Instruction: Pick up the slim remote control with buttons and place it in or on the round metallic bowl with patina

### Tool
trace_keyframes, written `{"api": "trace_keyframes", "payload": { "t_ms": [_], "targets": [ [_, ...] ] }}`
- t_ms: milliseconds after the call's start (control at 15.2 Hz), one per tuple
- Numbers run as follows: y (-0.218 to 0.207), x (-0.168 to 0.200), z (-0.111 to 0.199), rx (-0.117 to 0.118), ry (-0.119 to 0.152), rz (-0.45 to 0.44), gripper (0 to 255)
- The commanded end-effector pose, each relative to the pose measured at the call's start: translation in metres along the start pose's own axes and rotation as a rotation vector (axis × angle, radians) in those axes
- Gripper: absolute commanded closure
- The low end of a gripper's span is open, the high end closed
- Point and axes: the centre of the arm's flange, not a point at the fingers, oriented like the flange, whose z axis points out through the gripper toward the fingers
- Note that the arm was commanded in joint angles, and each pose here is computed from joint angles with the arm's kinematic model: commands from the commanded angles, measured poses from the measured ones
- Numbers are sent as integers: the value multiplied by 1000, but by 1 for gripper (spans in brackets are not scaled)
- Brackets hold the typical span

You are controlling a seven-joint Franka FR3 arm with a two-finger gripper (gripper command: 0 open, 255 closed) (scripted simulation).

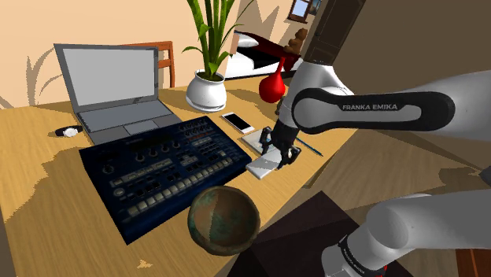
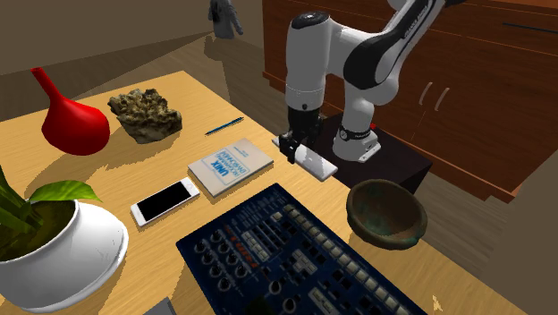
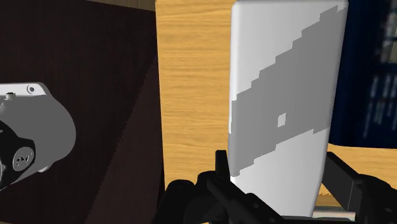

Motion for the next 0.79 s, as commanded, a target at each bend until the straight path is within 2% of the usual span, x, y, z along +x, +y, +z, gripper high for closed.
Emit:
{"api": "trace_keyframes", "payload": {
  "t_ms": [0, 528, 726],
  "targets": [
    [0, 0, -11, 0, 0, 0, 255],
    [0, 0, -50, 0, 0, 0, 255],
    [7, -39, -50, 0, 0, 0, 255]
  ]
}}
